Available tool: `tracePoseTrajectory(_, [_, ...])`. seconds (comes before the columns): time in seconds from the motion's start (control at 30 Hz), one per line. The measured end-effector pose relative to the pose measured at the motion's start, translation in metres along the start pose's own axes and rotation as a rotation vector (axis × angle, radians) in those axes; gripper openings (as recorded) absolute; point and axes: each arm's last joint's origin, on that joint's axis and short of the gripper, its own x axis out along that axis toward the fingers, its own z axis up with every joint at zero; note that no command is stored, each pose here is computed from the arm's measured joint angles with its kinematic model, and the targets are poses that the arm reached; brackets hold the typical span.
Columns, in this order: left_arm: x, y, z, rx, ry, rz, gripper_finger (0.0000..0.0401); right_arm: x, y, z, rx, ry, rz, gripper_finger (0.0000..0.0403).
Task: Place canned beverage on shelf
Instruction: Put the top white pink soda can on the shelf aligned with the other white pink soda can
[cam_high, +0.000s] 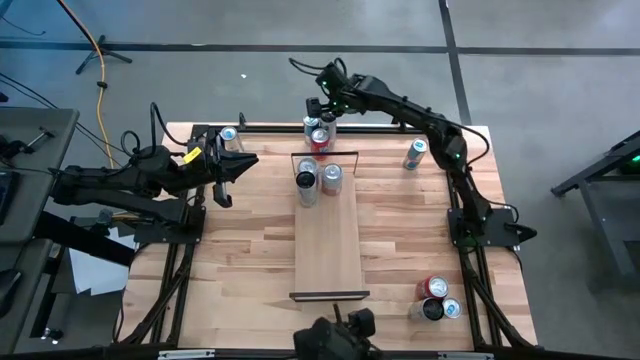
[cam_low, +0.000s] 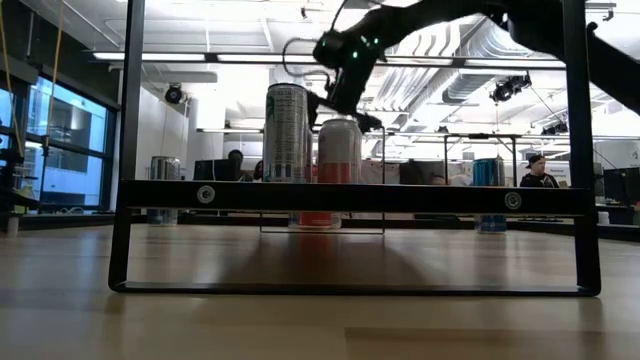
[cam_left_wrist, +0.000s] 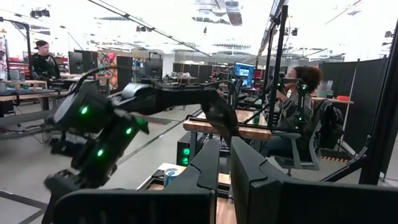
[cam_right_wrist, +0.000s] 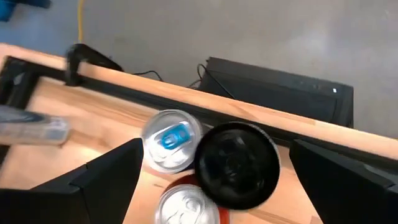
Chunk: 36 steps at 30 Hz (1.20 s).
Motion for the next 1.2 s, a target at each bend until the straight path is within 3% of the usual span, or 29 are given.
tracePoseTrajectory(0.2, [0.000,0.000,0.000,0.000,0.000,0.000,0.0001,0.016,-0.006,-0.002,0.028,0.025,-0.036,0.0389])
tracePoseTrajectory(1.2, [0.000,0.000,0.000,-0.011,-0.002,0.009,0.0001,0.027,-0.012,-0.015,0.118,0.081,-0.166,0.0389])
